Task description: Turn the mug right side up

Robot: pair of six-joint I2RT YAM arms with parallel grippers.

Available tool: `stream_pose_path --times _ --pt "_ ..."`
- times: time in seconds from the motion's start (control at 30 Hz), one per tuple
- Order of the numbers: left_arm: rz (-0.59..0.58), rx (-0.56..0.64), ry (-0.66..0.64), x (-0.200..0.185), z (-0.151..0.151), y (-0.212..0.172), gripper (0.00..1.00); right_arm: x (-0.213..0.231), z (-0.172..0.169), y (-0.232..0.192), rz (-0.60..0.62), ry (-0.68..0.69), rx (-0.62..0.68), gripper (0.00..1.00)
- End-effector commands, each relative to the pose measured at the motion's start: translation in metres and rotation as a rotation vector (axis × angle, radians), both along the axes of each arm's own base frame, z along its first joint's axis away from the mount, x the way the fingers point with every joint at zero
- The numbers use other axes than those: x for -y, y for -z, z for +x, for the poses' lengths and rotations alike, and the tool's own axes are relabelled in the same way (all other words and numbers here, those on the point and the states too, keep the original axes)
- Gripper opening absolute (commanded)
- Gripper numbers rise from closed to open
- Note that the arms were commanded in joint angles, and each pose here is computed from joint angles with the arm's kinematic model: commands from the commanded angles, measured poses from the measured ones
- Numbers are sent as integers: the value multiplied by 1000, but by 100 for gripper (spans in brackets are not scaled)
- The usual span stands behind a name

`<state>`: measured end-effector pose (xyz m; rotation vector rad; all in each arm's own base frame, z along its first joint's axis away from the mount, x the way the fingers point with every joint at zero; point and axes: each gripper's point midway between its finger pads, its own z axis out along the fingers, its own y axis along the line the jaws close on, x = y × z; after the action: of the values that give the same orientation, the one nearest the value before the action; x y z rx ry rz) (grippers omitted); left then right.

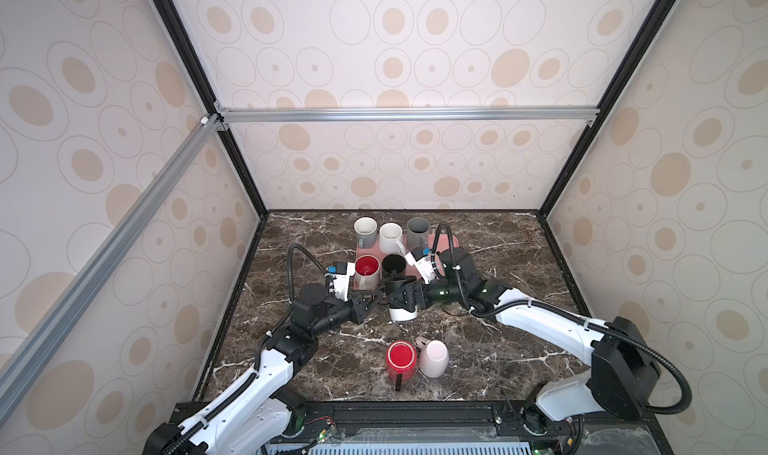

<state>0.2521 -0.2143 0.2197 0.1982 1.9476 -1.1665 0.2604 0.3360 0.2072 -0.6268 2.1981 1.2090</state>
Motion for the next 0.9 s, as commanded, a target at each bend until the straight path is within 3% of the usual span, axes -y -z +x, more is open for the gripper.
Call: stream_pose_path --times 0.0,0.1,0.23,0.53,0.87 --pt "-8 127 -64 -2 15 -32 0 23 20 -37 26 120 158 91" --pt "-20 161 -53 6 15 -41 0 34 19 -44 14 151 206 99" --pt "-38 197 -48 12 18 -52 0 44 21 -43 -13 190 208 99" --pt "-24 366 -95 33 27 -87 0 99 35 -50 -98 459 316 99" --pt "41 613 -251 68 44 -103 0 179 30 -76 -140 788 452 99"
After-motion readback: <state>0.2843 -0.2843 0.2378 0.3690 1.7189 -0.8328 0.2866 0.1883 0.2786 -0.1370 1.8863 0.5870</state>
